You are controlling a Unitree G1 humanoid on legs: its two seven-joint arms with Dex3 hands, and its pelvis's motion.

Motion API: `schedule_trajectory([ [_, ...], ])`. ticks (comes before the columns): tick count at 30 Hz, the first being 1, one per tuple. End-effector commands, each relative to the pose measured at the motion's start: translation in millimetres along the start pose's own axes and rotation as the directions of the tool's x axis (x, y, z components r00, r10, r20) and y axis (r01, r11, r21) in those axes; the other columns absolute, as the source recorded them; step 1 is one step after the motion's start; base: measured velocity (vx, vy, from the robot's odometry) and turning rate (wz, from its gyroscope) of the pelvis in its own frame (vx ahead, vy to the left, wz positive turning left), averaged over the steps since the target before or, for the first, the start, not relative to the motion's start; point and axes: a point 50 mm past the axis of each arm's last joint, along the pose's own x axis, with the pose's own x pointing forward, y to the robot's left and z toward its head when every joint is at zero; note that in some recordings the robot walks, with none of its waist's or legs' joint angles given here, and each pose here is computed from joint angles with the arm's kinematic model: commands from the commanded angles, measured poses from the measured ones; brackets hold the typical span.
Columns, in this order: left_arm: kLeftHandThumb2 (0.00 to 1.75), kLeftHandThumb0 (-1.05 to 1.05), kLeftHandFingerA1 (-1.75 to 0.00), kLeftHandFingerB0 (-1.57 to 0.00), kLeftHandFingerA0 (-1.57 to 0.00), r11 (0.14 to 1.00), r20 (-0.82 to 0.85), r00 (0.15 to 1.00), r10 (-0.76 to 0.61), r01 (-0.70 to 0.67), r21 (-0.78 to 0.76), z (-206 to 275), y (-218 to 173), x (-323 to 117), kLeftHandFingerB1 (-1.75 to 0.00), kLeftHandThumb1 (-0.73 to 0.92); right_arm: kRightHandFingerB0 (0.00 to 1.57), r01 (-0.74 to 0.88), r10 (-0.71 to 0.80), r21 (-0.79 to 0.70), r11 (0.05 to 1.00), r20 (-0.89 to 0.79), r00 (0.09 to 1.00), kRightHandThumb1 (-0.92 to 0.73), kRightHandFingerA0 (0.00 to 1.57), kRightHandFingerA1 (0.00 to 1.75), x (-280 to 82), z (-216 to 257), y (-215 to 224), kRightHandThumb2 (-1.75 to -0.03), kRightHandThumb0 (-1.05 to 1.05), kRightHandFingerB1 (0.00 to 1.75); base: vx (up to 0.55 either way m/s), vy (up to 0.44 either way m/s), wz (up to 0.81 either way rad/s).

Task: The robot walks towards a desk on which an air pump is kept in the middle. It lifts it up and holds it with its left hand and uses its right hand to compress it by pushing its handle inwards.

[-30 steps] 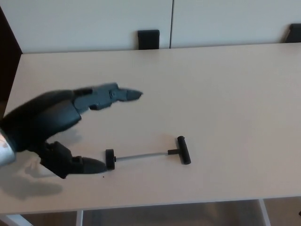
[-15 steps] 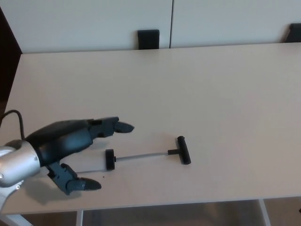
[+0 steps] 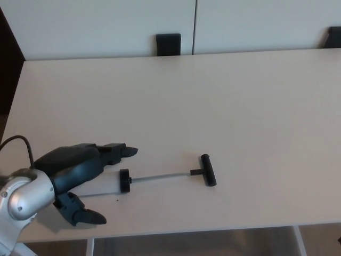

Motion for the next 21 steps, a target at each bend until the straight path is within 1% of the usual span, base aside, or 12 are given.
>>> schedule_trajectory([
  [1, 0.66, -0.47, -0.25, -0.08, -0.05, 0.933, -0.19, 0.954, 0.233, -0.165, 0.319, -6.5, 11.4, 0.3, -0.23, 0.34, 0.55, 0.029, -0.034, 0.051, 0.998, 0.11, 0.993, -0.66, 0.66, 0.51, -6.2, 14.3, -1.6, -0.58, -0.27, 0.46, 0.0, 0.0, 0.0],
  [2, 0.64, -0.48, -0.29, -0.08, -0.05, 0.93, -0.19, 0.954, 0.23, -0.158, 0.331, -5.6, 9.0, -0.2, -0.23, 0.35, 0.55, 0.029, -0.034, 0.051, 0.998, 0.109, 0.993, -0.66, 0.66, 0.52, -6.5, 14.6, -1.7, -0.59, -0.26, 0.47, 0.0, 0.0, 0.0],
  [4, 0.64, -0.48, -0.29, -0.08, -0.05, 0.927, -0.192, 0.955, 0.227, -0.151, 0.343, -4.6, 6.5, -0.6, -0.23, 0.35, 0.55, 0.03, -0.035, 0.049, 0.998, 0.109, 0.993, -0.66, 0.66, 0.52, -6.7, 14.9, -1.9, -0.59, -0.26, 0.47, 0.0, 0.0, 0.0],
  [5, 0.64, -0.5, -0.33, -0.09, -0.06, 0.921, -0.192, 0.955, 0.227, -0.147, 0.36, -3.4, 5.0, -0.9, -0.23, 0.36, 0.55, 0.031, -0.036, 0.047, 0.998, 0.111, 0.993, -0.65, 0.65, 0.52, -6.5, 15.6, -2.3, -0.58, -0.28, 0.47, 0.0, 0.0, 0.0],
  [6, 0.64, -0.5, -0.33, -0.09, -0.06, 0.917, -0.192, 0.955, 0.228, -0.144, 0.371, -2.7, 4.1, -1.0, -0.23, 0.36, 0.55, 0.032, -0.037, 0.046, 0.998, 0.113, 0.993, -0.65, 0.65, 0.52, -6.4, 16.0, -2.6, -0.58, -0.28, 0.47, 0.0, 0.0, 0.0],
  [7, 0.65, -0.51, -0.36, -0.09, -0.03, 0.909, -0.185, 0.954, 0.236, -0.149, 0.389, -1.6, 4.3, -1.2, -0.3, 0.33, 0.56, 0.033, -0.038, 0.042, 0.999, 0.116, 0.992, -0.65, 0.64, 0.52, -5.8, 17.0, -3.1, -0.58, -0.28, 0.46, 0.0, 0.0, 0.0],
  [10, 0.65, -0.51, -0.36, -0.09, -0.03, 0.9, -0.178, 0.953, 0.246, -0.156, 0.408, -0.5, 4.7, -1.4, -0.3, 0.33, 0.56, 0.035, -0.039, 0.037, 0.999, 0.12, 0.992, -0.65, 0.64, 0.52, -5.1, 18.0, -3.6, -0.58, -0.28, 0.46, 0.0, 0.0, 0.0],
  [11, 0.56, -0.44, -0.3, -0.1, -0.12, 0.896, -0.175, 0.952, 0.25, -0.159, 0.414, -0.1, 5.7, -1.7, -0.26, 0.45, 0.57, 0.035, -0.039, 0.036, 0.999, 0.122, 0.992, -0.65, 0.64, 0.52, -4.6, 18.6, -3.6, -0.58, -0.28, 0.46, 0.0, 0.0, 0.0],
  [12, 0.84, -0.27, -0.48, 0.0, -0.01, 0.892, -0.172, 0.952, 0.254, -0.161, 0.423, 0.2, 6.9, -2.3, -0.46, 0.29, 0.56, 0.034, -0.038, 0.04, 0.999, 0.124, 0.992, -0.65, 0.64, 0.52, -4.1, 19.2, -3.4, -0.58, -0.29, 0.46, 0.0, 0.0, 0.0],
  [18, 0.84, -0.28, -0.47, 0.0, -0.01, 0.882, -0.173, 0.952, 0.253, -0.153, 0.447, 0.3, 4.4, -3.6, -0.46, 0.28, 0.57, 0.037, -0.043, 0.045, 0.998, 0.133, 0.99, -0.65, 0.63, 0.52, -3.7, 19.4, -3.2, -0.58, -0.29, 0.47, 0.0, 0.0, 0.0],
  [19, 0.54, -0.46, -0.32, -0.15, -0.22, 0.881, -0.175, 0.953, 0.247, -0.146, 0.45, -0.7, 2.3, -3.9, -0.27, 0.46, 0.56, 0.038, -0.043, 0.042, 0.998, 0.133, 0.99, -0.65, 0.63, 0.51, -3.6, 18.7, -3.8, -0.58, -0.3, 0.46, 0.0, 0.0, 0.0],
  [21, 0.54, -0.46, -0.32, -0.15, -0.22, 0.88, -0.178, 0.954, 0.242, -0.139, 0.453, -1.7, 0.1, -4.3, -0.27, 0.46, 0.56, 0.038, -0.043, 0.039, 0.999, 0.131, 0.99, -0.65, 0.63, 0.51, -3.4, 17.8, -4.6, -0.58, -0.3, 0.46, 0.0, 0.0, 0.0],
])
